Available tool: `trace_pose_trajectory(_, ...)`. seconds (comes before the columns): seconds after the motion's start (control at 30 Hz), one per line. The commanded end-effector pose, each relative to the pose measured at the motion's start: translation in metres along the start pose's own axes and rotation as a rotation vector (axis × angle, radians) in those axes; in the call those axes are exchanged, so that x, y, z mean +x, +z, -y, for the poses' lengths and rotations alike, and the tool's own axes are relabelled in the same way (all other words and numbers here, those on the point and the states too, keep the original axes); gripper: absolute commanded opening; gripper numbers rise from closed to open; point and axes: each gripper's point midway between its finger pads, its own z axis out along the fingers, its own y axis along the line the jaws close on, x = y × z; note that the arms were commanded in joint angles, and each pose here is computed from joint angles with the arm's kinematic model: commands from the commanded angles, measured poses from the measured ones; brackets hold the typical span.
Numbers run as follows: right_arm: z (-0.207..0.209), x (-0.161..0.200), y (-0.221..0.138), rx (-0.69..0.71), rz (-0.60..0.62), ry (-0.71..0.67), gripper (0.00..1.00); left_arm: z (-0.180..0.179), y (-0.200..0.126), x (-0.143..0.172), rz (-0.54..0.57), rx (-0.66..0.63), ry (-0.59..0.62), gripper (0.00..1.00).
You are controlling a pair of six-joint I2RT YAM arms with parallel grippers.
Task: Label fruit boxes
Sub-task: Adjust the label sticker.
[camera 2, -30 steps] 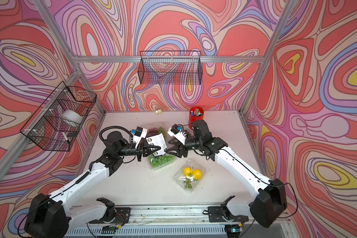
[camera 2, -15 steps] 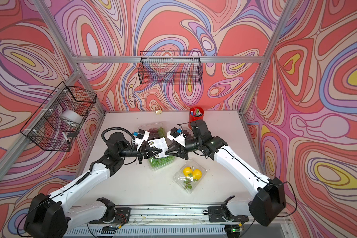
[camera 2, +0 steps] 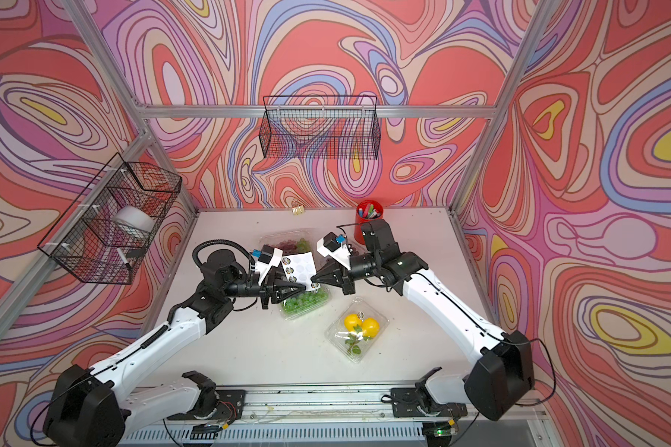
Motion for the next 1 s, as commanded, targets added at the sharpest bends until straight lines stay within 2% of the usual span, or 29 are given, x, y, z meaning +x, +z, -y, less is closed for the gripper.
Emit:
trace_pose_trajectory(0.0,0.004,-0.015,0.0,-0.012,0.04,-0.019,0.0,0.005,0.001,-0.002,0.005,0.005,0.033,0.27)
trace_pose_trajectory(0.07,0.004,-0.015,0.001,-0.016,0.04,-0.016,0.0,0.004,0.001,-0.003,0.008,0.003,0.038,0.25)
trace_pose_trajectory(0.3,0.003,-0.017,0.0,-0.022,0.049,-0.018,0.0,0.001,0.001,-0.002,0.002,-0.015,0.031,0.08)
trace_pose_trajectory(0.47,0.001,-0.018,-0.003,-0.019,0.054,-0.019,0.0,-0.001,0.001,-0.001,-0.002,-0.029,0.024,0.05)
trace_pose_trajectory(0.53,0.001,-0.017,-0.003,-0.016,0.053,-0.013,0.0,-0.002,0.001,-0.001,-0.003,-0.033,0.022,0.0)
trace_pose_trajectory(0.57,0.001,-0.016,-0.004,-0.012,0.051,-0.01,0.03,-0.002,0.001,-0.002,-0.002,-0.037,0.022,0.0)
trace_pose_trajectory(0.63,0.002,-0.011,-0.005,0.003,0.044,0.004,0.15,-0.002,0.001,-0.003,0.0,-0.038,0.023,0.0)
trace_pose_trajectory(0.7,0.002,-0.004,-0.005,0.01,0.037,0.017,0.2,-0.002,0.001,-0.005,0.008,-0.038,0.027,0.0)
trace_pose_trajectory(0.97,0.0,0.011,-0.005,0.014,0.031,0.056,0.21,-0.001,0.002,-0.01,0.027,-0.02,0.024,0.0)
